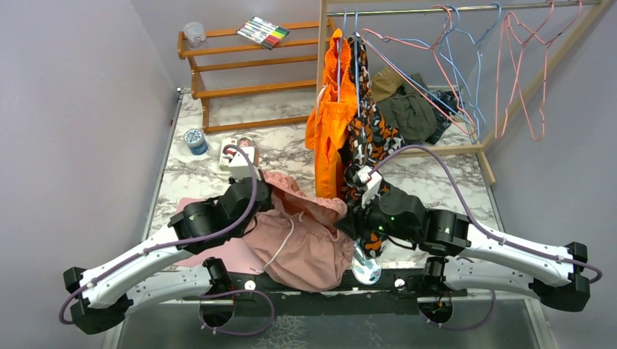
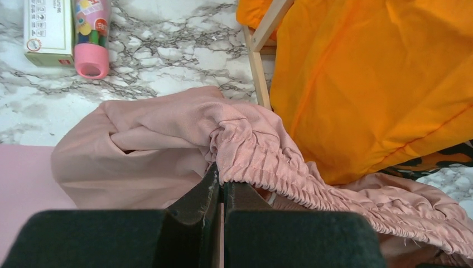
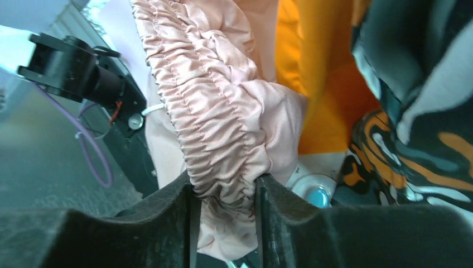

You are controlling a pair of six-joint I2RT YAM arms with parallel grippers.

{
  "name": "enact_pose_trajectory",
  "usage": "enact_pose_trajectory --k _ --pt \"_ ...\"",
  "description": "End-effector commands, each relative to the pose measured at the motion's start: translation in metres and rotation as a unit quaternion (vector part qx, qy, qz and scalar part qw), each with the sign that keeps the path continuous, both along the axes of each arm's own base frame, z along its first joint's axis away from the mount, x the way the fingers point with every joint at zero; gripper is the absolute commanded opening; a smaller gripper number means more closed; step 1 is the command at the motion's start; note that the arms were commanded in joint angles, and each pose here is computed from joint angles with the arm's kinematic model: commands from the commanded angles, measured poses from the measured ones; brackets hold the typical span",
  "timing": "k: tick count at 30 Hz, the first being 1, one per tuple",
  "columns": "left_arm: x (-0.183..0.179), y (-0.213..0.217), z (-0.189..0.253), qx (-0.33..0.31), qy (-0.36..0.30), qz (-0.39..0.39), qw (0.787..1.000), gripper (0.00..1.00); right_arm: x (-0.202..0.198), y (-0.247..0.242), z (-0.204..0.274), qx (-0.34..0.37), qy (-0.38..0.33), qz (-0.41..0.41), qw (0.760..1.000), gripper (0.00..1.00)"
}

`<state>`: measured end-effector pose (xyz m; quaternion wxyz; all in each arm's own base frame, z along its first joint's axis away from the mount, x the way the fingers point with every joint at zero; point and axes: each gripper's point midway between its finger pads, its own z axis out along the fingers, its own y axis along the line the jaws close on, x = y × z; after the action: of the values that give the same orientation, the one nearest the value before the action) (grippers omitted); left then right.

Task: Place the shorts on the hanger
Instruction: Adjust the shorts at the center of the board.

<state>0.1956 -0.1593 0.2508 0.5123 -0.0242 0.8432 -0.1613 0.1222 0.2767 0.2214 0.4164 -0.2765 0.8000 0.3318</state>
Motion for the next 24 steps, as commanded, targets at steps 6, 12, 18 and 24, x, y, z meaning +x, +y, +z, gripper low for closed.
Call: enact_pose_trajectory --k 6,12,18,24 --pt "0.018 -0.026 -0.002 -0.016 0.004 0.021 1.0 0.0 0.0 -0.029 -0.012 -0.06 0.031 -0.044 0.997 0.54" --pt "0.03 -0.036 0.004 0.004 0.0 0.028 1.0 0.0 -0.008 -0.028 -0.001 -0.075 0.054 -0.032 0.995 0.56" --pt "0.04 -0.045 0.004 0.017 0.001 0.039 0.999 0.0 -0.022 -0.018 -0.01 -0.094 0.129 -0.033 0.987 0.57" --pt "0.052 -0.051 0.006 0.007 -0.003 0.051 0.999 0.0 -0.016 -0.028 -0.035 -0.101 0.169 -0.113 0.974 0.64"
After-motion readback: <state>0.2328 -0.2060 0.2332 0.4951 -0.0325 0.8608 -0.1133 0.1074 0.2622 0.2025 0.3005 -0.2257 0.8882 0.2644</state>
